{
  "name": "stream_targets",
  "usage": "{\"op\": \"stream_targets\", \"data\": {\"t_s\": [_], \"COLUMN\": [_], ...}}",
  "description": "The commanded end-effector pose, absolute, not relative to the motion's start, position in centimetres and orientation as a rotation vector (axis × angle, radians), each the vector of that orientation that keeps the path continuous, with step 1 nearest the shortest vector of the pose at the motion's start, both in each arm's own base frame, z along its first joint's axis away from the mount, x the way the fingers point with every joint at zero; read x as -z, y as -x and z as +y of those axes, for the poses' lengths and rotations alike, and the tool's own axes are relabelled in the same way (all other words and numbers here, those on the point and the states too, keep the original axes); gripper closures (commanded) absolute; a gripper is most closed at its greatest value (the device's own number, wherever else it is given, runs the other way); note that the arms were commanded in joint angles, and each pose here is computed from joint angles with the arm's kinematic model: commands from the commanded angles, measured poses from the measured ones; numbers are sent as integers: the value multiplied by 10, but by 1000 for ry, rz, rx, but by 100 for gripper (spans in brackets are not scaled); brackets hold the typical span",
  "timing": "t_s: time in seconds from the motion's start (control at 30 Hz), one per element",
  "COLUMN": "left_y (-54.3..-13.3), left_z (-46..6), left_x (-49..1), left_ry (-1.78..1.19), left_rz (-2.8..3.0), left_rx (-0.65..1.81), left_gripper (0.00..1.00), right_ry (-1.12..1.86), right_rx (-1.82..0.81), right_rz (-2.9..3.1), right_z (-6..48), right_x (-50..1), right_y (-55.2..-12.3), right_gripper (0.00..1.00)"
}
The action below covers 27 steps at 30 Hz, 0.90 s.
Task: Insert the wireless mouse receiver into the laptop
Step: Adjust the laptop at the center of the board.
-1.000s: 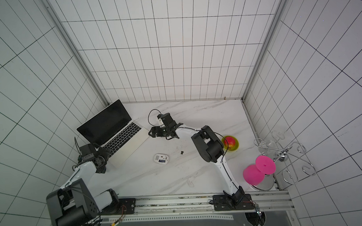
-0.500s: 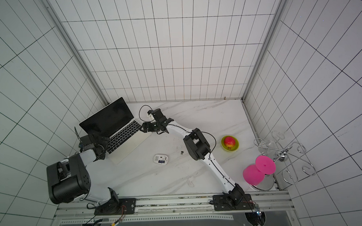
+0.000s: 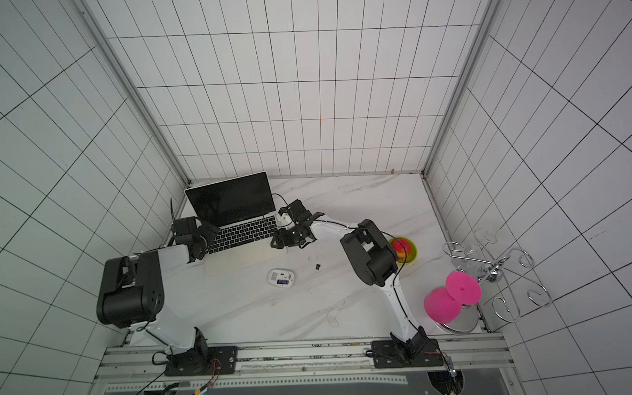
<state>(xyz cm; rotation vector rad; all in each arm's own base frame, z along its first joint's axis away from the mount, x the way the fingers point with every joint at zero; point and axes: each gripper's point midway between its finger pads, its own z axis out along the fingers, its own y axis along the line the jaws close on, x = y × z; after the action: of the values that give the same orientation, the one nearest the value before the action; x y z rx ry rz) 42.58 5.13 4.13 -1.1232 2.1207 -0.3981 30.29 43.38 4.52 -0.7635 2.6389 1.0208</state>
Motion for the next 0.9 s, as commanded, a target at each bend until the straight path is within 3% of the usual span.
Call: {"op": "stream_targets", "data": {"t_s": [0.0,0.23,0.47,0.67,0.87], "left_y": [-408,-443,-461,-451,-421], "left_z": [-40,-64,-47,-11,-10], "left_x": [1,17,5,-33,-62], "left_ry": [1048,951,892,877,820], "left_rz": [2410,2480,2485,2428,2418], "left_rx": [691,693,544,270,208], "left_gripper": [6,6,5,2,2], "right_ry": [898,944,976,962,924], "right_rx": [-1128,-1097,-906,-775,-677], "right_rz": [2639,2623,2566,2619,2693], "right_z": [444,449,429,388,356], "right_x": [-50,-55,-78,-72,-51], "right_y": [-253,-246,-255,-249,-247], "right_gripper": [32,32,26,22,22]}}
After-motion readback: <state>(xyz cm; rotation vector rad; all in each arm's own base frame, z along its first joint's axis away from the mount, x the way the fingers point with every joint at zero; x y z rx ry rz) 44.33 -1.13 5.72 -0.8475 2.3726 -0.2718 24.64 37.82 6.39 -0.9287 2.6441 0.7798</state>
